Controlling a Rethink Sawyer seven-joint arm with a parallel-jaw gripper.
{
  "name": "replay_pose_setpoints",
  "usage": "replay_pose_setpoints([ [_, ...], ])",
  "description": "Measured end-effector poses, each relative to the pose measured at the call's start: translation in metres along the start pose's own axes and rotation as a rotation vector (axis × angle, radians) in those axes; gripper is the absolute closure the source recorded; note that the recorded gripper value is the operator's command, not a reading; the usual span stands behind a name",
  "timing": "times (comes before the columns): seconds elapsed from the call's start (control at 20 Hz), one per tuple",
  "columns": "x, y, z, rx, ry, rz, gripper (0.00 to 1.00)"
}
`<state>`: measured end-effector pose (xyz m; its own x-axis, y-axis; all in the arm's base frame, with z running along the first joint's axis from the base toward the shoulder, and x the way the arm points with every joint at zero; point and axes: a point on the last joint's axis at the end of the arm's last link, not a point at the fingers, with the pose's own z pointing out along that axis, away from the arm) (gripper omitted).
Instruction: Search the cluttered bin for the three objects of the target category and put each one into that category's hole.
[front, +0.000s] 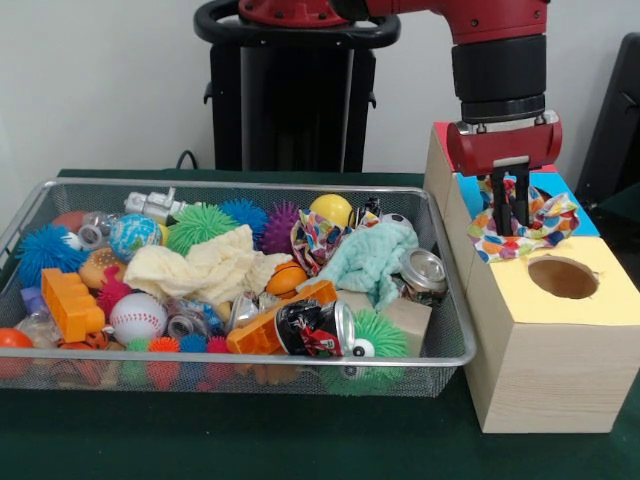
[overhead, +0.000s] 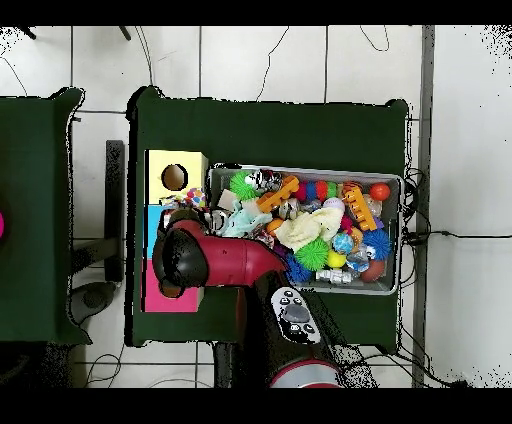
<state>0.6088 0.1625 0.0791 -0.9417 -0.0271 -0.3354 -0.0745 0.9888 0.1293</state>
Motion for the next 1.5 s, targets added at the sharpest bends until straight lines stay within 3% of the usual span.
replay_pose_setpoints([
  [0.3,-0.001,0.000,0.000,0.004,0.010,0.015,1.00],
  [0.75,-0.016,0.002,0.001,0.034,0.069,0.071,1.00],
  [1.05,-0.063,-0.016,0.002,0.067,-0.020,0.131,1.00],
  [1.15,-0.085,-0.026,-0.002,0.083,-0.074,0.158,1.00],
  [1.5,-0.124,-0.048,-0.013,0.112,-0.155,0.203,1.00],
])
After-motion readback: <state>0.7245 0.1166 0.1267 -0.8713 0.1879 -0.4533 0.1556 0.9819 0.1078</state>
